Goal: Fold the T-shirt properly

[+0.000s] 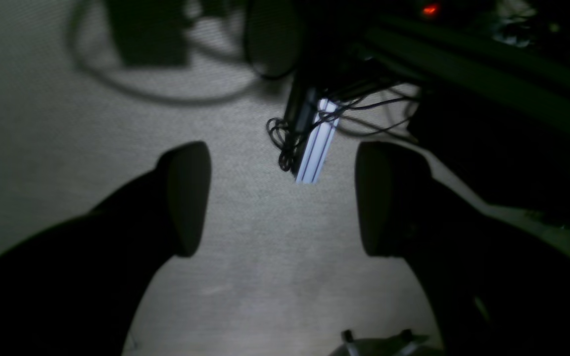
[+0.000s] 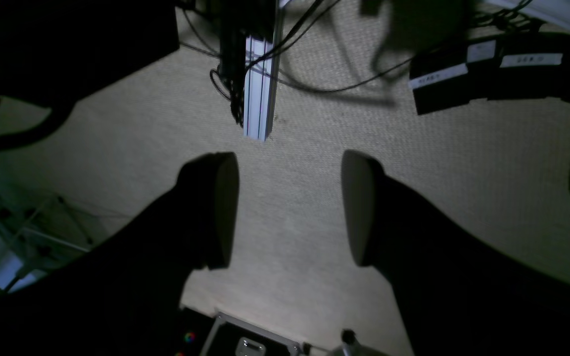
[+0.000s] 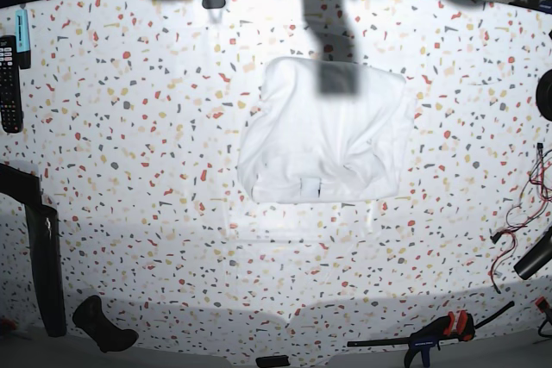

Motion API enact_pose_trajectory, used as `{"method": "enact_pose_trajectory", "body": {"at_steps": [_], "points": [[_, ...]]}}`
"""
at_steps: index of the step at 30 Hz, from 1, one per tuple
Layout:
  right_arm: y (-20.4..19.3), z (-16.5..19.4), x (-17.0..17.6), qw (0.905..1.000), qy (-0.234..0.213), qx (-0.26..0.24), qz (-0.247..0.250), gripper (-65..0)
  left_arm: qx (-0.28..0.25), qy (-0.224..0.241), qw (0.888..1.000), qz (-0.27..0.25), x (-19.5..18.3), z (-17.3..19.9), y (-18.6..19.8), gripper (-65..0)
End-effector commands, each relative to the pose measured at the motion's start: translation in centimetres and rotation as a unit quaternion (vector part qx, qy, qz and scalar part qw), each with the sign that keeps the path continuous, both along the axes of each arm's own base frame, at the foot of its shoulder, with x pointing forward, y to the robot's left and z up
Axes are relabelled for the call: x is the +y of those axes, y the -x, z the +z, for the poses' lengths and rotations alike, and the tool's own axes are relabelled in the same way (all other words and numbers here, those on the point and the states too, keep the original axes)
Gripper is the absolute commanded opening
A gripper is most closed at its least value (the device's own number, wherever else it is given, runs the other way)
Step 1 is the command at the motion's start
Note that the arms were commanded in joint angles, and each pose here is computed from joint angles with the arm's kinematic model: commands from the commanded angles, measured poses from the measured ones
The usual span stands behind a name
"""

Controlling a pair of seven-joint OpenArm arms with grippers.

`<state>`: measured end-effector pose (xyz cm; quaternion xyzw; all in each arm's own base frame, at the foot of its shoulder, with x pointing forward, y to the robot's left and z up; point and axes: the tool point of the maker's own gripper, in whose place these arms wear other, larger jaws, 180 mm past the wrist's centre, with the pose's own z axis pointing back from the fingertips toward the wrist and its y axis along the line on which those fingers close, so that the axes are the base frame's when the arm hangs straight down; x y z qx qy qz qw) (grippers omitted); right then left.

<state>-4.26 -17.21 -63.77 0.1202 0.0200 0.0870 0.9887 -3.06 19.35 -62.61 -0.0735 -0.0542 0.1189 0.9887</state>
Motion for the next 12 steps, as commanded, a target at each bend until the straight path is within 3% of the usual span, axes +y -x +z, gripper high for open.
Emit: {"method": "enact_pose_trajectory", "body": {"at_steps": [1, 7, 12], "points": [[-0.2, 0.0, 0.2, 0.9999, -0.005, -0.009, -0.003, -32.1, 0.002, -0.004, 1.000, -0.007, 0.3, 0.1, 0.5, -21.4], [-2.0, -0.2, 1.9, 0.9983, -0.008, -0.054, -0.021, -32.1, 0.001, -0.030, 0.999, -0.018, 0.5, -0.2, 0.5, -21.4], [-2.6, -0.3, 3.4, 0.9976, -0.018, -0.062, -0.026, -32.1, 0.010, -0.044, 0.998, -0.039, 0.5, -0.3, 0.9, -21.5]]}}
